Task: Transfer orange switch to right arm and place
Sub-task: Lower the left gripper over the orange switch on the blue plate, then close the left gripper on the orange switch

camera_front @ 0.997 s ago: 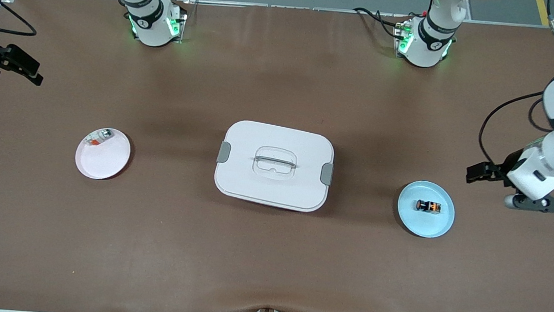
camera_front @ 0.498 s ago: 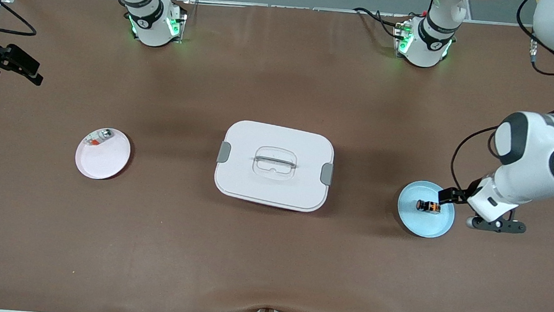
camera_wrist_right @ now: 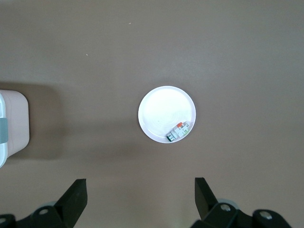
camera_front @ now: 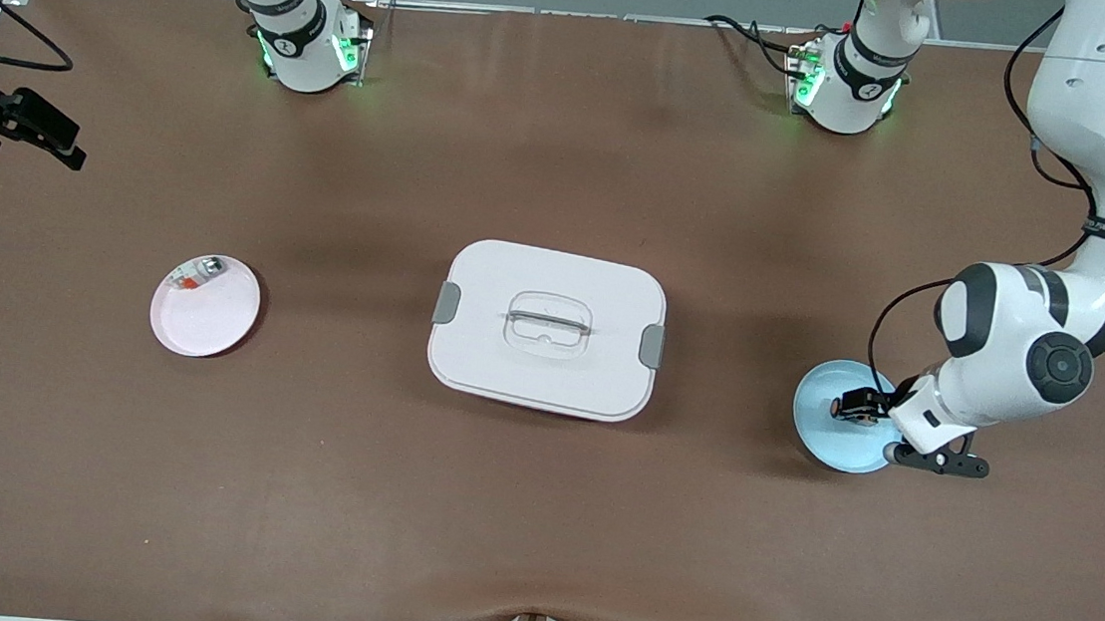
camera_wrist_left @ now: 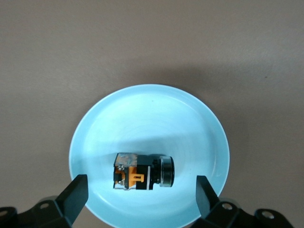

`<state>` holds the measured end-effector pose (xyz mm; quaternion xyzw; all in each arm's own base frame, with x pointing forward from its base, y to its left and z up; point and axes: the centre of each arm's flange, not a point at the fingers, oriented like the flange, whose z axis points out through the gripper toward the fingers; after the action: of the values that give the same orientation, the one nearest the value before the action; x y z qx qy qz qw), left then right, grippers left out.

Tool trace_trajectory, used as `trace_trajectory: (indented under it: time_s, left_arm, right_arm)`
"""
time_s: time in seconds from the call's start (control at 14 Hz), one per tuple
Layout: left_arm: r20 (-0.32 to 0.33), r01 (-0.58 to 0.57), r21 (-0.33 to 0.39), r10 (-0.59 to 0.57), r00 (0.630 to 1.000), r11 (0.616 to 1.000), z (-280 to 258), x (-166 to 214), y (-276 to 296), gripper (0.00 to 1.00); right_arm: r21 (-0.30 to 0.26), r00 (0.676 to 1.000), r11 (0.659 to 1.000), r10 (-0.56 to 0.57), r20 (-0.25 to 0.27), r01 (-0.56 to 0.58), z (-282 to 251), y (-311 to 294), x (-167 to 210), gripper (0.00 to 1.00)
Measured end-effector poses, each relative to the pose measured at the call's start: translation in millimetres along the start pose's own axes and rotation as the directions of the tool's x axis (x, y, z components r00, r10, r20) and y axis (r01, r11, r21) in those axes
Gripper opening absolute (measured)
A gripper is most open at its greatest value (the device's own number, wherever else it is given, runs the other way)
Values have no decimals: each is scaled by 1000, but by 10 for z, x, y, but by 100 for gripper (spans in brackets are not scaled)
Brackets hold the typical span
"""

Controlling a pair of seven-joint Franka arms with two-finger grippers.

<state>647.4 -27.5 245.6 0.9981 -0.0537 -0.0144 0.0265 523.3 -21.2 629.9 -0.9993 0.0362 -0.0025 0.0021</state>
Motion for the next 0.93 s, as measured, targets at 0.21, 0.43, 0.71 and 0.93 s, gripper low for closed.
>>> trace_trajectory:
  time_s: [0.21,0.43,0.71,0.93]
  left_arm:
    - [19,-39,34,38,999,999,156,-10,3,100]
    - [27,-44,35,43,999,998,288,-16,1,99]
    - [33,-46,30,45,998,998,439,-24,7,98]
    - [35,-47,27,46,998,999,563,-72,16,96]
  right_arm:
    - [0,1000,1000,0,0,0,0,0,0,100]
    - [0,1000,1000,0,0,0,0,0,0,100]
    - [0,1000,1000,0,0,0,0,0,0,100]
    - [0,1000,1000,0,0,0,0,0,0,100]
